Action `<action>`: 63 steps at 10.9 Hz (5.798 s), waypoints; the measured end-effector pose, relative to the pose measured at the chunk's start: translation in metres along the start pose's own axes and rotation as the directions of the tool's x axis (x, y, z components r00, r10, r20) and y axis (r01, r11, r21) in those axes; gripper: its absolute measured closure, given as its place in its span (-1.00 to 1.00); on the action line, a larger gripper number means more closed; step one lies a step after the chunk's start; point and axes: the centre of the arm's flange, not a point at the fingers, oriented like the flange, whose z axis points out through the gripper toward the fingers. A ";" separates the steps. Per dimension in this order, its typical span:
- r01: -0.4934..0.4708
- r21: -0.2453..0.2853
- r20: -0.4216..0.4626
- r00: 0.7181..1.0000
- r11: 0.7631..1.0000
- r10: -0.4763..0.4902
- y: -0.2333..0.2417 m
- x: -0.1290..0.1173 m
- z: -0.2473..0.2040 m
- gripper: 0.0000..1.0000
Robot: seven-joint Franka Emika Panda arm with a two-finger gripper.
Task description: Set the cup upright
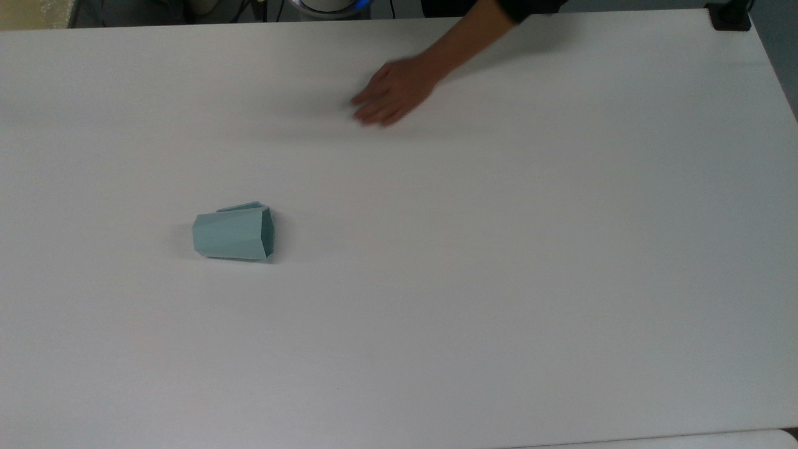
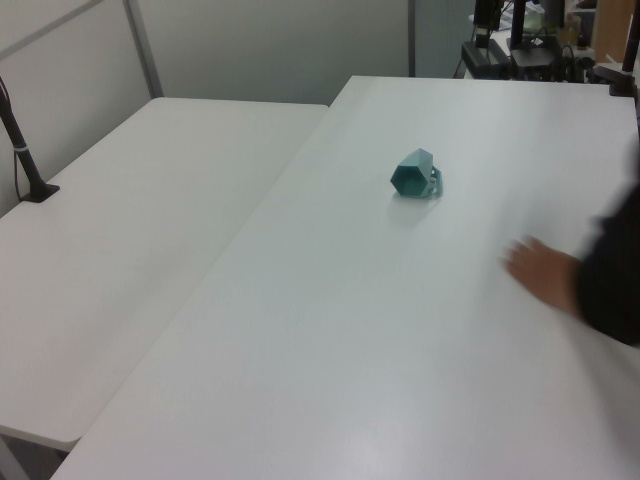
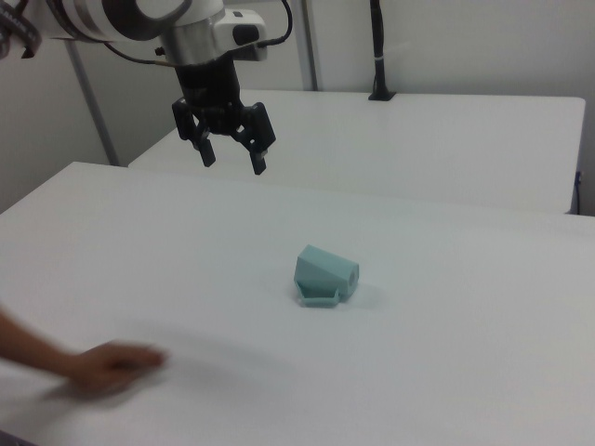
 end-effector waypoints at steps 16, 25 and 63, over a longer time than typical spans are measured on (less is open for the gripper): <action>-0.073 -0.157 -0.016 0.997 0.985 0.071 -0.099 0.032 0.054 -1.00; -0.007 -0.797 -0.108 0.985 0.604 -0.132 -0.234 0.060 0.239 -1.00; -0.047 -0.546 -0.070 0.997 0.836 0.010 -0.078 0.071 0.160 0.91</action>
